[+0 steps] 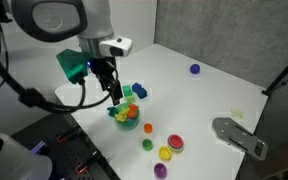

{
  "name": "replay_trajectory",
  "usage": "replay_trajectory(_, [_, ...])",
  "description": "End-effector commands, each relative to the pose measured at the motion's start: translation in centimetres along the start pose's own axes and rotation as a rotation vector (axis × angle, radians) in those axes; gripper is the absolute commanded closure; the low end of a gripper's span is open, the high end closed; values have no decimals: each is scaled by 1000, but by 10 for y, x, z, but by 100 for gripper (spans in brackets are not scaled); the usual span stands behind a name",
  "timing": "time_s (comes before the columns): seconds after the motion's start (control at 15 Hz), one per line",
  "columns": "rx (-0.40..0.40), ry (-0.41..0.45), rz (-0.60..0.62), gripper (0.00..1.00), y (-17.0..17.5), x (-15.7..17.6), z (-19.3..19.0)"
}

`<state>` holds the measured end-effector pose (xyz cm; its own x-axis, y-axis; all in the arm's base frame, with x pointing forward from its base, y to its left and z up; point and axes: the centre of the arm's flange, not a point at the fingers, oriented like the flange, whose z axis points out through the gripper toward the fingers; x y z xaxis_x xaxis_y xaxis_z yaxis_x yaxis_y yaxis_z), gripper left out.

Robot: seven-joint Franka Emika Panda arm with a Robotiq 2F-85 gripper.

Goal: Put the yellow bowl in the pink bowl

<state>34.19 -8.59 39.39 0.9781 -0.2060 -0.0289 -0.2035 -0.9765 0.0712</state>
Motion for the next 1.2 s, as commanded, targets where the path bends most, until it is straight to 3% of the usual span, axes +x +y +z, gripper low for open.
replay_trajectory(0.0, [-7, 11, -26, 0, 41, 38, 26])
replay_trajectory(0.47, [-62, 73, -29, 0, 110, 83, 90])
replay_trajectory(0.8, [-32, 88, 14, 0, 151, 118, 133])
replay_trajectory(1.07, [-6, 58, 37, 0, 165, 138, 148])
replay_trajectory(1.13, [-9, 73, 40, 0, 150, 116, 145])
